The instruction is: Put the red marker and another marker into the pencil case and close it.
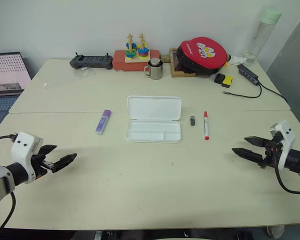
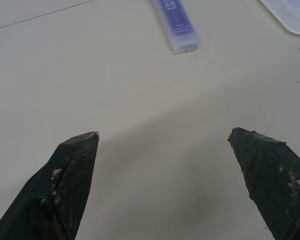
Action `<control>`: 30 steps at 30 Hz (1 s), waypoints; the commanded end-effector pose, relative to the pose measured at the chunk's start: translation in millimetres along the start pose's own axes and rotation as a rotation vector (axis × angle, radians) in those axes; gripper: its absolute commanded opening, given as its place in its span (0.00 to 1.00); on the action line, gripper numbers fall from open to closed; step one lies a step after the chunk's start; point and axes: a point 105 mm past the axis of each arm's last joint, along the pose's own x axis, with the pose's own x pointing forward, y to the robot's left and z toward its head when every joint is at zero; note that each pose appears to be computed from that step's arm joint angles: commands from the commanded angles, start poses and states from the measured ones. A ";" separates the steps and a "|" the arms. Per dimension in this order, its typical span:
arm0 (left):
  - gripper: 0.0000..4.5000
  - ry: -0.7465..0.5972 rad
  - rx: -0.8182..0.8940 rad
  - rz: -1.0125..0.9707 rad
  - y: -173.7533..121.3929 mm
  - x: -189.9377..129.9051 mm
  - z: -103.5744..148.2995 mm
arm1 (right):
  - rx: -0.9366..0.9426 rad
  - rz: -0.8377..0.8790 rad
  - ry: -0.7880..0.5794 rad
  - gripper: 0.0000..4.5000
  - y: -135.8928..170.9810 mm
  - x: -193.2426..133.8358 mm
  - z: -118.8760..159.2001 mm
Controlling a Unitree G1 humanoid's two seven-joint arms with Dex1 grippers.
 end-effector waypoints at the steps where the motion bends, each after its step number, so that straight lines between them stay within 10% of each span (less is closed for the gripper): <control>1: 1.00 0.017 0.044 0.011 -0.8 -0.7 3.5 | -0.033 0.004 -0.052 0.99 3.2 -8.1 16.9; 7: 1.00 -0.089 0.085 -0.095 -24.9 20.1 39.2 | -0.078 0.104 -0.094 0.99 25.0 5.7 39.2; 13: 1.00 -0.225 0.205 -0.467 -108.9 56.7 93.8 | -0.259 0.337 -0.110 0.99 84.1 62.9 77.7; 30: 1.00 -0.281 0.325 -0.695 -159.1 74.0 109.0 | -0.464 0.487 0.192 0.91 119.5 174.5 49.1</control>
